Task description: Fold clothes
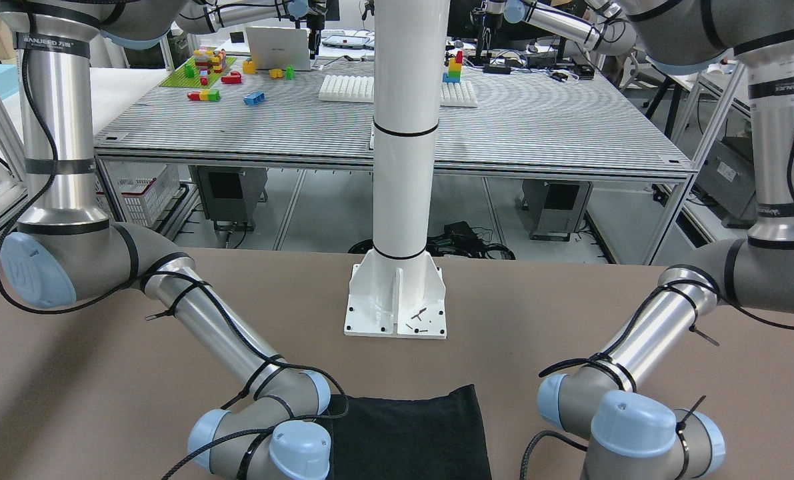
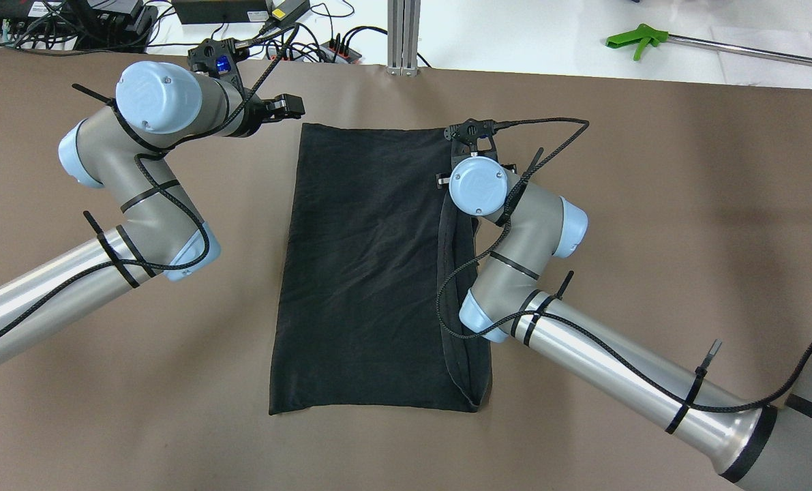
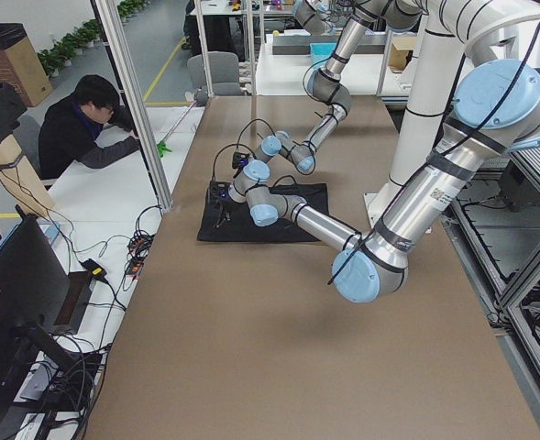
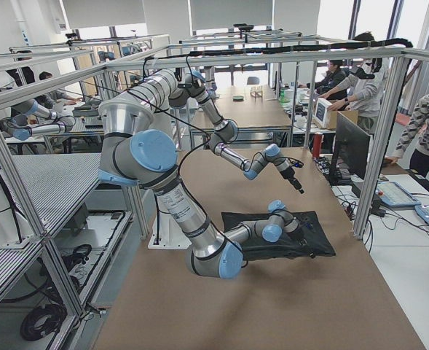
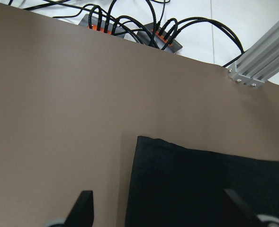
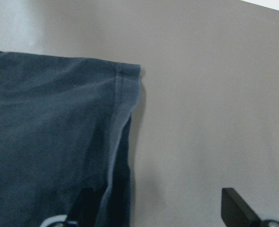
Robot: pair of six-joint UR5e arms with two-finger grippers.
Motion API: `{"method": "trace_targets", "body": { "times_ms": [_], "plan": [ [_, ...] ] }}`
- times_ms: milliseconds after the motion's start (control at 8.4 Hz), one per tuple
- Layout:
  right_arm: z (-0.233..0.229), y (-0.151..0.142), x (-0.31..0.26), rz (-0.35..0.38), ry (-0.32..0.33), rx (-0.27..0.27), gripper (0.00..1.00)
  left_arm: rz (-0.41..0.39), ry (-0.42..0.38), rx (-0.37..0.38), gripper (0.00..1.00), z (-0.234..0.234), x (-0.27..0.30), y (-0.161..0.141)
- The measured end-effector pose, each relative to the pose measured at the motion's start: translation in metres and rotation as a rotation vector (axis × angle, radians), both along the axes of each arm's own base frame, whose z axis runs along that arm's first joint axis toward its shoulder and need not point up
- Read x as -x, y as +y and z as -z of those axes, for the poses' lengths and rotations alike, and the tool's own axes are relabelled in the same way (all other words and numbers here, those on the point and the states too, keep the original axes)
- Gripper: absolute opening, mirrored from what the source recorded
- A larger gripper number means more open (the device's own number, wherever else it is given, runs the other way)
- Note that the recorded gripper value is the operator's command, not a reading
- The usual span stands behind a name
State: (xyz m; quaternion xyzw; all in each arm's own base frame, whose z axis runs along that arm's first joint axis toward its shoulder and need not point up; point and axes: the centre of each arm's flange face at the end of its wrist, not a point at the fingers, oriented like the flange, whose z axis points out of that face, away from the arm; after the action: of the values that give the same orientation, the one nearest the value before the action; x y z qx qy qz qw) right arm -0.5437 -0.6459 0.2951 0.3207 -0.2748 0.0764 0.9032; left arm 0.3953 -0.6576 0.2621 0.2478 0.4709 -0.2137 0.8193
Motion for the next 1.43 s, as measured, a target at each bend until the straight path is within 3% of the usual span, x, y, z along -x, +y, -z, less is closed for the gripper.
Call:
{"method": "trace_targets", "body": {
  "times_ms": [357,715,1072,1429],
  "plan": [
    [-0.038,-0.01,-0.05,0.085,0.028,0.018,0.94,0.001,0.003,-0.002,0.95,0.003,0.0,0.0],
    [-0.028,-0.015,-0.097,0.153,-0.029,0.027,0.94,0.001,0.003,-0.002,0.95,0.004,0.0,0.0],
    [0.012,0.014,-0.071,0.114,-0.135,0.088,0.94,0.002,0.004,-0.001,0.95,0.004,0.0,0.0],
    [0.021,0.047,-0.029,0.123,-0.158,0.123,0.94,0.001,0.005,-0.001,0.95,0.003,0.0,0.0]
  ]
}}
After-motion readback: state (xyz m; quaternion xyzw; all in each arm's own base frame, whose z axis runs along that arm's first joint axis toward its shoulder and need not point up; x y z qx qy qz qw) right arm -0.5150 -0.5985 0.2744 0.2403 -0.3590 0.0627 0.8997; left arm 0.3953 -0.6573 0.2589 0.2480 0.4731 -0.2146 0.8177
